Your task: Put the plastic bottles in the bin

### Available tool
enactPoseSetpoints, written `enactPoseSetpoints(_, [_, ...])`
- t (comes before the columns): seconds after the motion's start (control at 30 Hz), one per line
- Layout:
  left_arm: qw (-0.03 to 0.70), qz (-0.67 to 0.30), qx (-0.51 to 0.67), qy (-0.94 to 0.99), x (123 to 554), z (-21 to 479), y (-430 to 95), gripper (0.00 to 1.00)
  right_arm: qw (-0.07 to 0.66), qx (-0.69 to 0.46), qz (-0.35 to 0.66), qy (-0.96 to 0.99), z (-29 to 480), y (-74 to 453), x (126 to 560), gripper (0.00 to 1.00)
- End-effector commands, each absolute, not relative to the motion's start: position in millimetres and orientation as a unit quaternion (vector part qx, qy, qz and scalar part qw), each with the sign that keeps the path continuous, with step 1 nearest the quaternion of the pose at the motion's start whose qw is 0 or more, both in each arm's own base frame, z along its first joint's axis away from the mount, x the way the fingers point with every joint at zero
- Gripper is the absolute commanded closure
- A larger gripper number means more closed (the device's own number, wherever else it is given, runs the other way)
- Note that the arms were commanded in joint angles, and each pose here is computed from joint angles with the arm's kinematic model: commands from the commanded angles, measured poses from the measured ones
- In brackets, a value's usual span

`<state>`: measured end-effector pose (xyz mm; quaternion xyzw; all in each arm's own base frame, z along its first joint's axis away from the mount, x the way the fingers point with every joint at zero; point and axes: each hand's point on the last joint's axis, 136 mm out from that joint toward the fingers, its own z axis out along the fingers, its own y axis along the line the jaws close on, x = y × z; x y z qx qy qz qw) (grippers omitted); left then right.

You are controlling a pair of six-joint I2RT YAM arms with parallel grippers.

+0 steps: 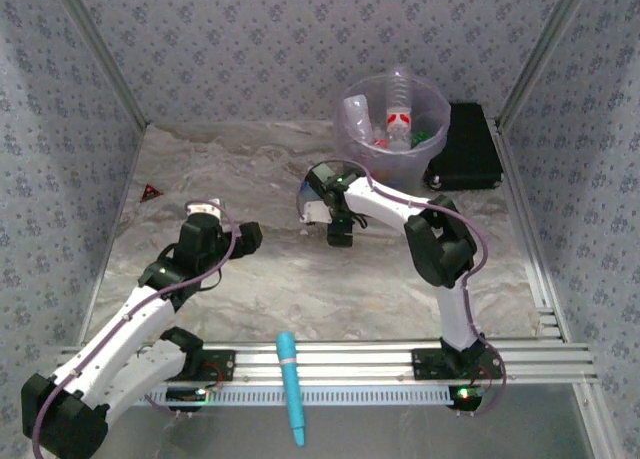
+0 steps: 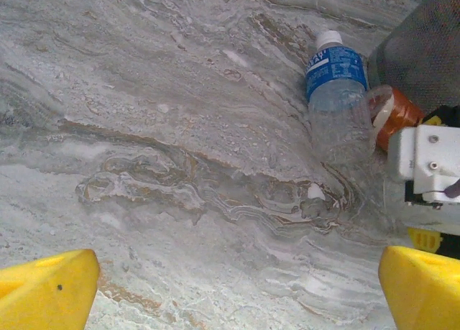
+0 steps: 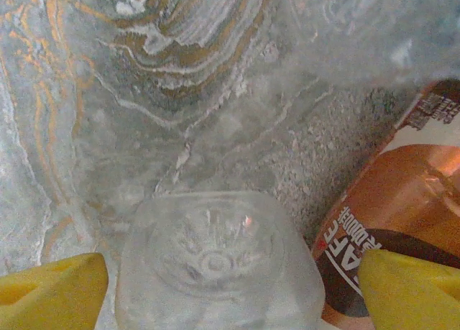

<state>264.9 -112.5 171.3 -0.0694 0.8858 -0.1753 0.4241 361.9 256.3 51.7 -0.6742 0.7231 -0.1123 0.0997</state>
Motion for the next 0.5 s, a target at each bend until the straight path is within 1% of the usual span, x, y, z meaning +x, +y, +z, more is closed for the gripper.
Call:
enactPoseSetpoints(0.0, [0.427,-0.183,-0.070,0.883,262,173,-112,0.01,0.086,-0.681,-0.123,0.717,39,250,367,0.13])
enactPoseSetpoints(0.2, [0.428,-0.186,-0.073,0.881,262,174,-111,0.01,0.097,-0.676,-0.126,0.719,42,253,366,0.24])
enactPoseSetpoints(0.47, [0.432,-0.187,-0.076,0.879,261,175,-109,0.01,0.110,-0.672,-0.126,0.721,63,256,364,0.32])
